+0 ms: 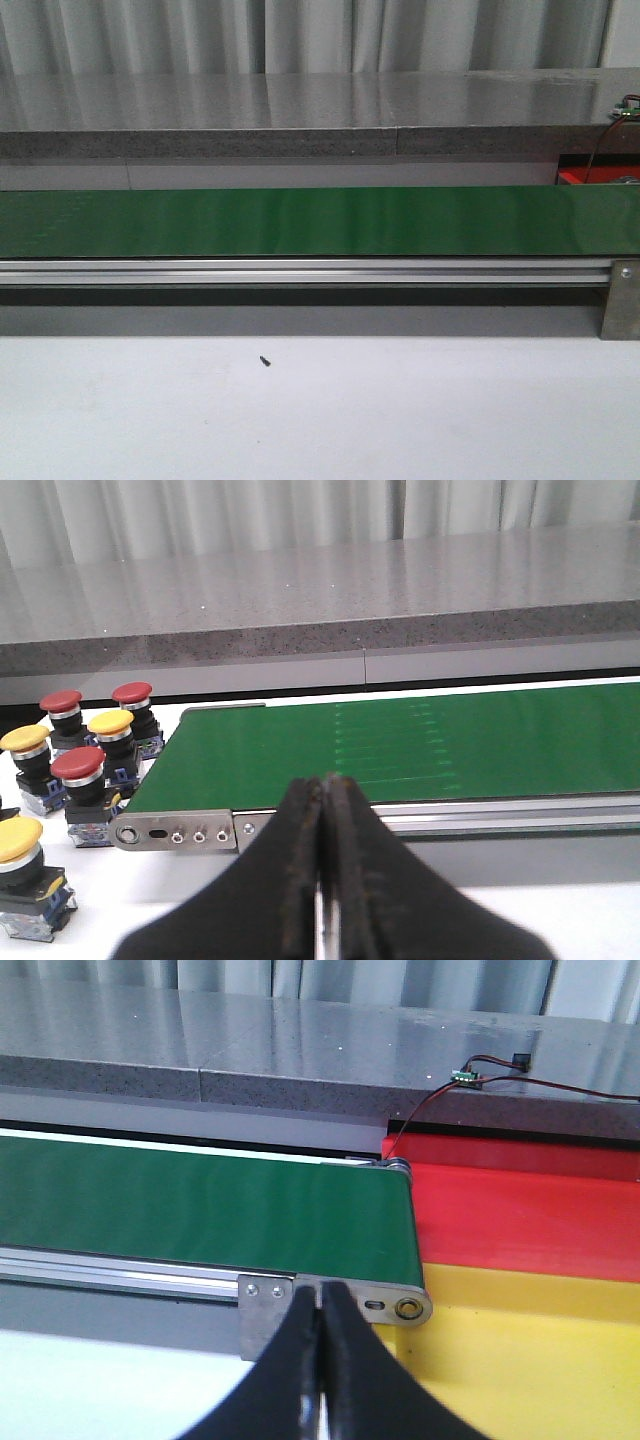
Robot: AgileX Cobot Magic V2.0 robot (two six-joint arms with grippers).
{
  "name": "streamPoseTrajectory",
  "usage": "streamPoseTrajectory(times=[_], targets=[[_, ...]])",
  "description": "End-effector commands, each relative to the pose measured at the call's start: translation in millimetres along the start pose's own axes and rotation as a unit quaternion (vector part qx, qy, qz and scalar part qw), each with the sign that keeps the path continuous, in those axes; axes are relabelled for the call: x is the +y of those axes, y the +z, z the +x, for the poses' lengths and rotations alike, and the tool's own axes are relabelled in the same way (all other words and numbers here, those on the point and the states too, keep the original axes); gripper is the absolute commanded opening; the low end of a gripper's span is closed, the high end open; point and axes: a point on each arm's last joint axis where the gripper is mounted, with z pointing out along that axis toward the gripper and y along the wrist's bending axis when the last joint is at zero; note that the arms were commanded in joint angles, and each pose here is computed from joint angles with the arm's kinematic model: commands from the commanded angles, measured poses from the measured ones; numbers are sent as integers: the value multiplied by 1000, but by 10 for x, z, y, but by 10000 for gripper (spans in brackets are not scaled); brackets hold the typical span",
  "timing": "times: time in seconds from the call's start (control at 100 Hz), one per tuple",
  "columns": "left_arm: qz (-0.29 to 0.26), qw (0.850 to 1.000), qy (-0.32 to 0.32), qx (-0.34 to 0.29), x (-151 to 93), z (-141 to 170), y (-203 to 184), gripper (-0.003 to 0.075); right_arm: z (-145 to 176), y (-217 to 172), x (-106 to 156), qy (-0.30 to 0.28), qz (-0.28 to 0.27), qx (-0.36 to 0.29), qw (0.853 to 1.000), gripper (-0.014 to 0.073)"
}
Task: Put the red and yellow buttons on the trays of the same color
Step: 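Move the left gripper over the cluster of red and yellow buttons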
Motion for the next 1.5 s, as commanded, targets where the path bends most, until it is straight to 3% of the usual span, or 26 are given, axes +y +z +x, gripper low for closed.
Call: streamPoseTrajectory(times=[0.0, 0.32, 0.61, 0.87, 1.1, 1.27, 1.49], targets=[[3, 1000, -5, -11, -11, 75, 33, -20, -145, -30, -1, -5, 2, -58, 998, -67], [3, 1000, -6, -27, -8, 5, 25, -20, -145, -30, -1, -5, 2, -58, 998, -67], [5, 996, -46, -75, 12, -448, -53, -20, -145, -30, -1, -5, 2, -58, 998, -67], [6, 998, -50, 34, 32, -932, 7, -20, -145, -30, -1, -5, 2, -58, 998, -67], [7, 986, -49, 160, 43, -1291, 350, -20, -145, -30, -1, -5, 2, -58, 998, -67], [9, 972, -52, 230, 38, -1358, 702, -20, -145, -30, -1, -5, 2, -58, 998, -67], [14, 949, -70, 309, 5, -1190, 1059, -20, -145, -30, -1, -5, 2, -58, 998, -67]])
